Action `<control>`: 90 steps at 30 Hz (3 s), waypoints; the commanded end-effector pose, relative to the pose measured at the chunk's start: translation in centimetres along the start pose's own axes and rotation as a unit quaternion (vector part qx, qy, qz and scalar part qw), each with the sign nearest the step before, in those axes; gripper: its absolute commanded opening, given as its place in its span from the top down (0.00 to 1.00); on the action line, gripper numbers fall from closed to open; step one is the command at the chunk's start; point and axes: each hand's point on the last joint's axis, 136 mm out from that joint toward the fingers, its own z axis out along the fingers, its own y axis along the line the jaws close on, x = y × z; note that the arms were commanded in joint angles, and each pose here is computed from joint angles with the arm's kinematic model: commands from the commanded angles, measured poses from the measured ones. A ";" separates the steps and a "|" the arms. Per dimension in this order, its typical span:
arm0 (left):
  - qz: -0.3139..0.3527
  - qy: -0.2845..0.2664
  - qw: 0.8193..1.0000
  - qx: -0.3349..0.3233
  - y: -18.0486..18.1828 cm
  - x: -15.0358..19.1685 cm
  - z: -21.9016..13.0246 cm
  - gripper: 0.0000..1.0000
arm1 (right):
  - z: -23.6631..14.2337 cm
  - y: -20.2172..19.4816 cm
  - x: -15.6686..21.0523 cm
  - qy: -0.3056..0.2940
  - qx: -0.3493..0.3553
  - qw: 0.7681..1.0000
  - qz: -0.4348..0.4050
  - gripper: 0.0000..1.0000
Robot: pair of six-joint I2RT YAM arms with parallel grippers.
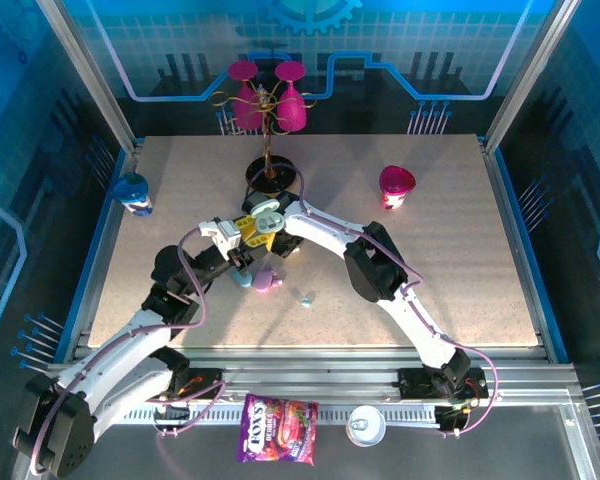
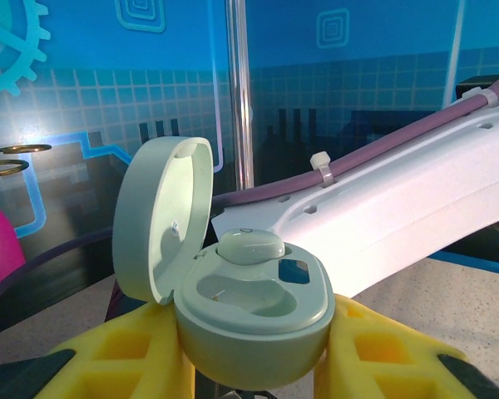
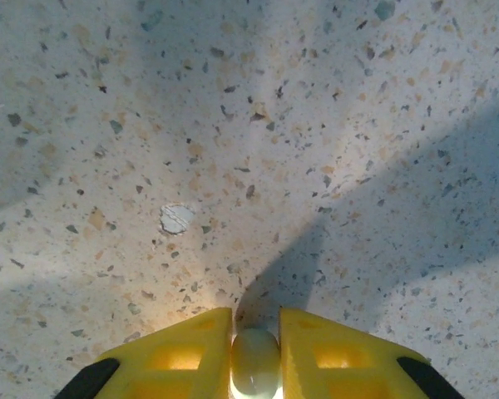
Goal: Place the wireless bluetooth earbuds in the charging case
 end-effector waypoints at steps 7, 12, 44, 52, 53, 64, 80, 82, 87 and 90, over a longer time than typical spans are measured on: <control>0.012 -0.018 1.000 0.005 0.0 -1.4 0.6 0.73 | -4.6 -2.1 0.4 -0.054 -0.025 0.996 0.065 0.83; 0.019 -0.027 0.999 0.010 -0.2 -1.3 1.1 0.73 | -6.9 -4.3 2.3 -0.097 -0.065 0.983 0.142 0.84; -0.035 -0.013 0.997 0.072 -2.2 2.0 7.0 0.73 | -32.9 -5.0 7.4 -0.487 -0.299 0.795 0.204 0.84; -0.052 -0.015 0.996 0.076 -2.7 2.1 7.4 0.73 | -31.8 -3.4 4.8 -0.485 -0.315 0.791 0.198 0.84; -0.053 -0.016 0.996 0.075 -2.7 2.0 7.4 0.73 | -31.5 -3.3 4.7 -0.483 -0.313 0.793 0.198 0.84; -0.056 -0.022 0.995 0.079 -3.0 1.7 7.6 0.73 | -29.0 -3.8 4.7 -0.462 -0.284 0.811 0.218 0.84; -0.049 -0.021 0.996 0.070 -2.8 1.7 7.7 0.73 | -28.1 -2.5 5.8 -0.430 -0.325 0.809 0.235 0.83; -0.048 -0.022 0.996 0.068 -2.7 1.6 7.7 0.73 | -27.9 -2.6 6.0 -0.427 -0.324 0.810 0.239 0.83; -0.045 -0.025 0.996 0.066 -2.7 1.4 7.6 0.73 | -27.2 -2.4 6.4 -0.415 -0.323 0.815 0.242 0.80; -0.045 -0.027 0.997 0.063 -2.6 1.2 7.6 0.73 | -27.0 -2.3 6.6 -0.412 -0.323 0.816 0.244 0.80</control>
